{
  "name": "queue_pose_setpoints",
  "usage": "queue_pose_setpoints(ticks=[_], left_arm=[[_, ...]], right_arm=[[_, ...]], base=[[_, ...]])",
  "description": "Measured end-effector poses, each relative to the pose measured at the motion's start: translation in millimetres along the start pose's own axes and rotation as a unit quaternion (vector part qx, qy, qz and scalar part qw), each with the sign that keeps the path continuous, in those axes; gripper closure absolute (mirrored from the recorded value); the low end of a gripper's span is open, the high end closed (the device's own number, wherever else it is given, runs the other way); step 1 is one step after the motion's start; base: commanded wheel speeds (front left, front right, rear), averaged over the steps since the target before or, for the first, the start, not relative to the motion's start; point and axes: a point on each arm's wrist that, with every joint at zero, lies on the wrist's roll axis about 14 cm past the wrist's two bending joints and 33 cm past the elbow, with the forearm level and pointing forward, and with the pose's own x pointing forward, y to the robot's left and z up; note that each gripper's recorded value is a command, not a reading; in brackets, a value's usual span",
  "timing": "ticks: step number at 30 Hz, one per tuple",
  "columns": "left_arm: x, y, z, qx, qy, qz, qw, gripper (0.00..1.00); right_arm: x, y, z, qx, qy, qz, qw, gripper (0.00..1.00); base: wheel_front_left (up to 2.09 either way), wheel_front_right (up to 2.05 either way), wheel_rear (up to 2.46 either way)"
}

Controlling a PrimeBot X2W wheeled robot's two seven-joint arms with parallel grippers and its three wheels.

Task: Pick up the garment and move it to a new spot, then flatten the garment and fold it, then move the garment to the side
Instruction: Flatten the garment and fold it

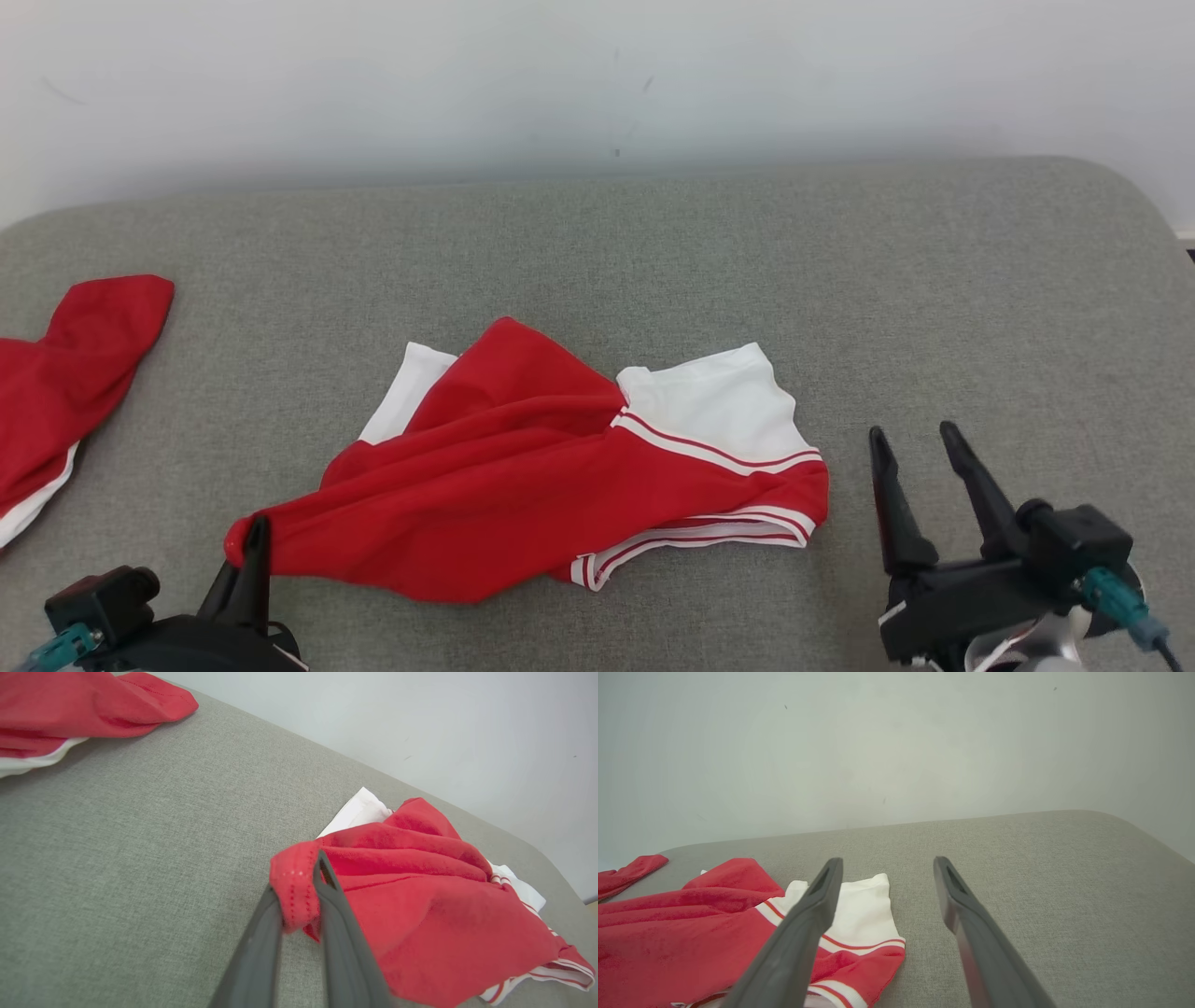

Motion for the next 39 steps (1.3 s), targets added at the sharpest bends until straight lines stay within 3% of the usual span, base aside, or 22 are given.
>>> queue_pose_setpoints(ticks=[7,15,21,31,32,33,34,39], left_arm=[[8,-3,1,0.005,-0.005,-0.005,1.0,1.0],[35,-22,-3,0.013,-0.004,-0.035,0.999,1.0],[57,-19,-15,0.012,0.001,-0.037,0.999,1.0],[65,2,-31,0.03,0.018,-0.015,0.999,1.0],[66,3,-31,0.031,0.016,-0.015,0.999,1.0],[66,3,-29,0.032,0.013,-0.015,0.999,1.0],[66,3,-27,0.035,0.009,-0.016,0.999,1.0],[66,0,-5,0.054,-0.028,-0.018,0.998,1.0]], right_arm=[[24,-22,-1,-0.001,0.006,-0.008,1.0,0.0],[79,-59,-45,-0.019,0.11,0.007,0.994,0.0],[110,-51,-95,-0.043,0.187,0.06,0.98,0.0],[121,-20,-154,-0.044,0.263,0.129,0.955,0.0],[121,-20,-156,-0.045,0.267,0.131,0.954,0.53],[123,-20,-156,-0.045,0.266,0.132,0.954,0.68],[124,-21,-155,-0.042,0.262,0.131,0.955,1.0],[127,-24,-140,-0.034,0.225,0.123,0.966,1.0]], base=[[0.0,0.0,0.0],[0.0,0.0,0.0],[0.0,0.0,0.0],[0.0,0.0,0.0],[0.0,0.0,0.0],[0.0,0.0,0.0],[0.0,0.0,0.0],[0.0,0.0,0.0]])
